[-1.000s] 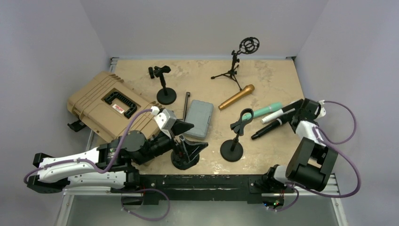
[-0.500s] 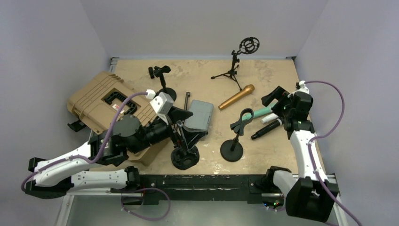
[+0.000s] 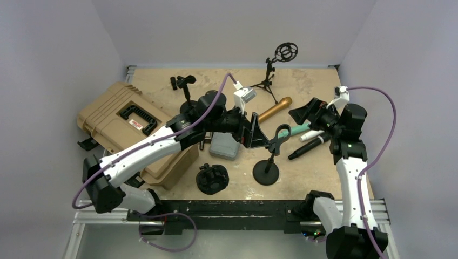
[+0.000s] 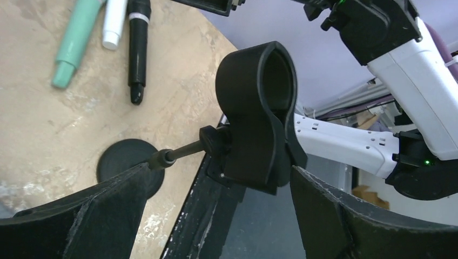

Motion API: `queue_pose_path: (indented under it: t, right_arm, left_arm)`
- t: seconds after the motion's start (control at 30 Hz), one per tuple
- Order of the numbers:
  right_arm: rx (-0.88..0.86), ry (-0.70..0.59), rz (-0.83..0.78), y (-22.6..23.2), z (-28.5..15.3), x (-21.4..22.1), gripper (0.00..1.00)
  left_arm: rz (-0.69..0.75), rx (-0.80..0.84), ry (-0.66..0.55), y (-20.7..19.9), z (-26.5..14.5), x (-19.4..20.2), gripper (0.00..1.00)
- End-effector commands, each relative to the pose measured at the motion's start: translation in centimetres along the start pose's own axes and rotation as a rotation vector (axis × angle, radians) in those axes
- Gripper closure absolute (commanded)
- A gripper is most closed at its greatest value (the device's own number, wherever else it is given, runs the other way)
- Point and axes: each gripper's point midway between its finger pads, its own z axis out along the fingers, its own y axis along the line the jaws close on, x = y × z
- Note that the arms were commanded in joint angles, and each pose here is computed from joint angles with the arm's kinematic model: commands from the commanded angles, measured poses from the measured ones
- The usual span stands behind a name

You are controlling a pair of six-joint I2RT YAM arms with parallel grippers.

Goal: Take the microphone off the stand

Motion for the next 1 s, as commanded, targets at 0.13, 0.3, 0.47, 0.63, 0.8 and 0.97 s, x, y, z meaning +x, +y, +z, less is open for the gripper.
queue_pose_path:
  t: [0.13, 0.3, 0.47, 0.63, 0.8, 0.97]
  right_arm:
    - [-0.068, -0.006, -0.063, 1.9, -0.8, -0.7, 0.02]
    - [-0.061, -0.005, -0.063, 1.6, -0.6, -0.7, 0.03]
    - [-0.061, -0.003, -0.056, 1.5, -0.4, -0.7, 0.03]
    - [-0.057, -0.001, -0.052, 1.3, -0.3, -0.6, 0.03]
    - [-0.058, 0.001, -0.050, 1.2, -0.2, -0.5, 0.03]
    - [-0.057, 0.003, -0.047, 1.0, 0.0, -0.2, 0.03]
  left_arm:
    - [-0.018, 0.226, 0.013, -3.1, 1.6, -2.6, 0.00]
    - [-0.025, 0.221, 0.012, -2.7, 2.2, -2.8, 0.00]
    - [-0.043, 0.184, 0.022, -1.4, 3.4, -2.5, 0.03]
    - [-0.050, 0.104, 0.049, 1.0, 4.5, -1.3, 0.11]
    - [-0.078, 0.020, 0.090, 4.2, 5.5, 1.5, 0.19]
    - [-0.136, -0.005, 0.134, 6.5, 6.5, 5.4, 0.21]
